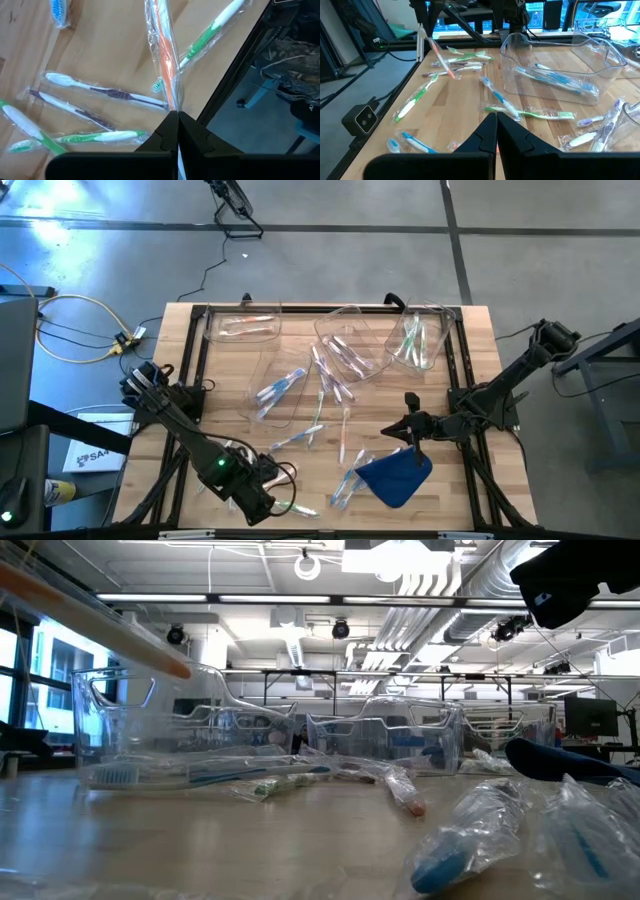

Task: Pick & Place Toothbrushes
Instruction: Put the orange toothbrush into the top left transparent bin

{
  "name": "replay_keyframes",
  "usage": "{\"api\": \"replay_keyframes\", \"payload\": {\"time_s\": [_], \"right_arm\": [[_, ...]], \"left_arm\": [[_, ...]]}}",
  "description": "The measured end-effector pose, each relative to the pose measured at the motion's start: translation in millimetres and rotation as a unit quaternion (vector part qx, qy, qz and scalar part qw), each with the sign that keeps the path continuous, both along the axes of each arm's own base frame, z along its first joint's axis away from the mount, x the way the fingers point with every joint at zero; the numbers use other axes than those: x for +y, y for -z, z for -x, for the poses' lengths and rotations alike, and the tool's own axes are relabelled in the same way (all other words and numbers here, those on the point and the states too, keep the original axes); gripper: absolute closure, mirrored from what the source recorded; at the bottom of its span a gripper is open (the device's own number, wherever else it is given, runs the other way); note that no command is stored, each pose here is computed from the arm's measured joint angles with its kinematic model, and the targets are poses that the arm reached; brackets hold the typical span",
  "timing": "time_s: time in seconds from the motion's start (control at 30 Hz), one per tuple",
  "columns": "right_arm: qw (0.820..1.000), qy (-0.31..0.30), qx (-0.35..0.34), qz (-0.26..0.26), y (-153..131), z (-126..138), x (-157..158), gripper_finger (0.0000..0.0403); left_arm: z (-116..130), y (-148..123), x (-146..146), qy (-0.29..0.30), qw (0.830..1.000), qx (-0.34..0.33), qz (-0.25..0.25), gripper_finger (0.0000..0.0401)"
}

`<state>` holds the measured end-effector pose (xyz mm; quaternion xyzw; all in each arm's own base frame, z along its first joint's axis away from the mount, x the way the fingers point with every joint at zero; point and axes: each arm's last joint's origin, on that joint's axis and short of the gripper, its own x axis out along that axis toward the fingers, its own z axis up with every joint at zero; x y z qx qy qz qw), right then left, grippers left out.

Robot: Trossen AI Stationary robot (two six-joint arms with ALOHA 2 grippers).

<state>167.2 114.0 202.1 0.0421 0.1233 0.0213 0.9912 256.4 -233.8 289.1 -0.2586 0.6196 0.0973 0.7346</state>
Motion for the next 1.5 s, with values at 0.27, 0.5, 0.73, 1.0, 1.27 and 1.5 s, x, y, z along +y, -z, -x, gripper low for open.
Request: {"api": "replay_keyframes", "payload": {"time_s": [0.27,0.5,0.73,1.0,1.27,1.5], "right_arm": [[1.0,0.0,0.0,0.0,0,0,0,0.0399],[1.0,0.0,0.0,0.0,0,0,0,0.0399],[1.0,0.0,0.0,0.0,0,0,0,0.0399],[1.0,0.0,0.0,-0.002,0,0,0,0.0399],[1.0,0.0,0.0,-0.002,0,0,0,0.0399],[1.0,0.01,-0.001,0.002,0,0,-1,0.0399]], "left_arm": [[-7,-2,0,0.01,0.996,-0.078,-0.042,0.0401],[-13,-5,0,0.013,0.986,-0.139,-0.088,0.0401],[-20,-7,12,0.023,0.962,-0.192,-0.192,0.0401],[-48,-5,57,0.057,0.952,-0.159,-0.255,0.0401],[-67,-15,118,0.094,0.936,-0.123,-0.316,0.0401],[-44,-44,164,0.06,0.925,-0.088,-0.365,0.0401]]}}
